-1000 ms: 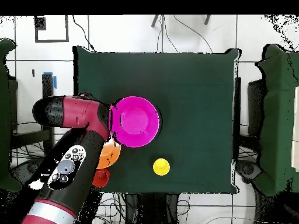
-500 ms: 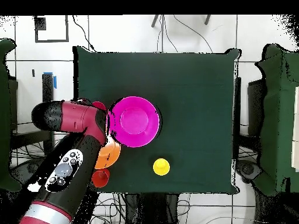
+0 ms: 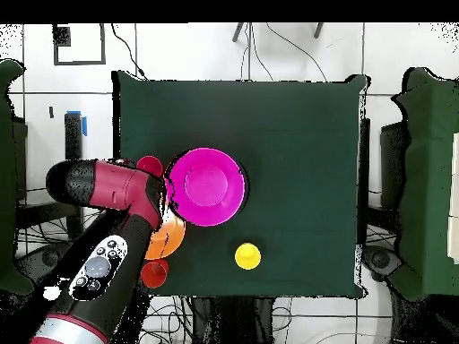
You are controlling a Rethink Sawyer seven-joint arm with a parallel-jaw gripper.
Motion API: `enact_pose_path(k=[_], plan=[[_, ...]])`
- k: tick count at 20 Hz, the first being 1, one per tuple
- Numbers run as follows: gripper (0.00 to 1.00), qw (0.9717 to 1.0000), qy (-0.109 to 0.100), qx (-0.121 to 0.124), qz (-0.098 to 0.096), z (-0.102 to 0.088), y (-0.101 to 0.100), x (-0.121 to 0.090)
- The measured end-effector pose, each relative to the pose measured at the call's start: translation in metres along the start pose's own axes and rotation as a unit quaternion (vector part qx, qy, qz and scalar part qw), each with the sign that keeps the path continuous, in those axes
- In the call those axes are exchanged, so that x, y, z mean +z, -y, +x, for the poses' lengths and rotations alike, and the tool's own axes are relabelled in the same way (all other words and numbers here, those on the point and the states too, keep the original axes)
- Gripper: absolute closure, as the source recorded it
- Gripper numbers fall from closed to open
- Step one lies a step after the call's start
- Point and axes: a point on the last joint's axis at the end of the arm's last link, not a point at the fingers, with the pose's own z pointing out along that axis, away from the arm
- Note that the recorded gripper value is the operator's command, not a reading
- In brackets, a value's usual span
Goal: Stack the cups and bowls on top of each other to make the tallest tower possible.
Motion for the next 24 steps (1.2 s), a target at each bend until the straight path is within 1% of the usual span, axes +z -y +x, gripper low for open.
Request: enact_pose_path(k=[7,10,12,14,15,16,17,18,21,24], plan=[[0.0,0.9995,-0.015,0.024,0.014,0.003,0.008,-0.001],[0.0,0.9991,-0.02,0.034,0.017,0.004,0.01,-0.003],[0.0,0.9984,-0.027,0.047,0.017,0.005,0.012,-0.004],[0.0,0.9978,-0.032,0.056,0.017,0.006,0.013,-0.004],[0.0,0.9971,-0.038,0.063,0.018,0.008,0.014,-0.002],[0.0,0.997,-0.04,0.064,0.018,0.009,0.015,-0.001],[0.0,0.9962,-0.047,0.071,0.02,0.012,0.017,0.002],[0.0,0.996,-0.049,0.072,0.021,0.013,0.017,0.003],[0.0,0.9943,-0.065,0.081,0.027,0.021,0.021,0.01],[0.0,0.9931,-0.073,0.085,0.031,0.028,0.025,0.019]])
